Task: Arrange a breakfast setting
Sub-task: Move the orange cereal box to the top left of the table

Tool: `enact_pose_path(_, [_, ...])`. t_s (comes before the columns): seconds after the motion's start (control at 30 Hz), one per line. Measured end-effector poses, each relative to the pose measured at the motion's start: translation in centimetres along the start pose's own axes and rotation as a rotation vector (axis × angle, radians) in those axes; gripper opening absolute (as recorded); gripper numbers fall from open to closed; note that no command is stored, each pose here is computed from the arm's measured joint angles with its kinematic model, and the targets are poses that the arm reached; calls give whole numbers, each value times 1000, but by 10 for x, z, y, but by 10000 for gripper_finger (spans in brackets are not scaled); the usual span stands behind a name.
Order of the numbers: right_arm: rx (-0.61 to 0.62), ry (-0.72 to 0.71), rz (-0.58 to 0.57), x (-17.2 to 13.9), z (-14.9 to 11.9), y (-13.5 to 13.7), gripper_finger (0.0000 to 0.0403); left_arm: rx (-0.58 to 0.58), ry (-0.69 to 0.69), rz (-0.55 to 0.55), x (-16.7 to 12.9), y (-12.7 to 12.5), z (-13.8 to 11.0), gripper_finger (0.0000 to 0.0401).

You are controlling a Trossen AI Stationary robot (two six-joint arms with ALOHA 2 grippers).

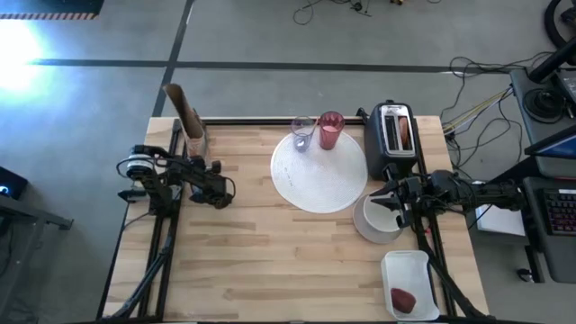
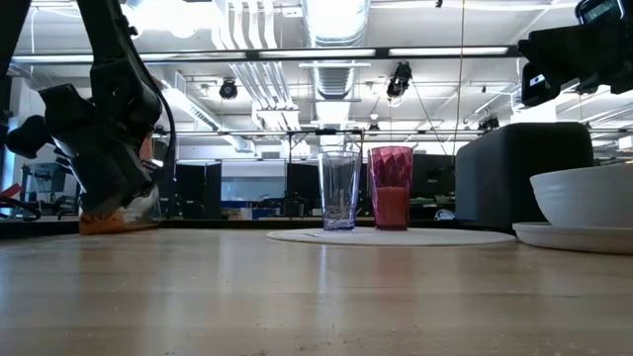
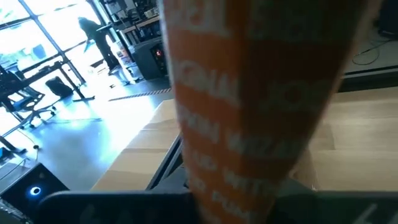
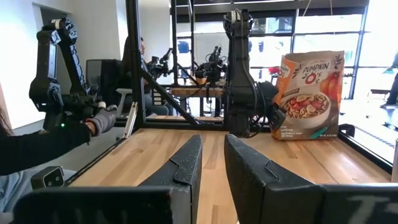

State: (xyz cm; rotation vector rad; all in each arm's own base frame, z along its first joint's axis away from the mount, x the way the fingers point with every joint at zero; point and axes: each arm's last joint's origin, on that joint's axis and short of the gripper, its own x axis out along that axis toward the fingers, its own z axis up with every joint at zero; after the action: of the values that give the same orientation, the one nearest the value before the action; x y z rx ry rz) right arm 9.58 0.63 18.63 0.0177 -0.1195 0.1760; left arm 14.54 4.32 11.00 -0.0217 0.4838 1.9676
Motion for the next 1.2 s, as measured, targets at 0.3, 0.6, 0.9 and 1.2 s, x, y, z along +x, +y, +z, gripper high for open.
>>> enact_pose_path(0.3, [0,0,0,0,0,0,59,-14,16,5,0,-1,-1,92])
enact_pose_path(0.6, [0,0,0,0,0,0,59,-52,84,17,-4,-3,-5,158])
enact_pose_path(0.9, [0,0,0,0,0,0,59,-49,103,-24,-14,-6,-6,218])
enact_pose_path(1.2, [0,0,0,0,0,0,59,-53,120,-57,-23,-7,-7,231])
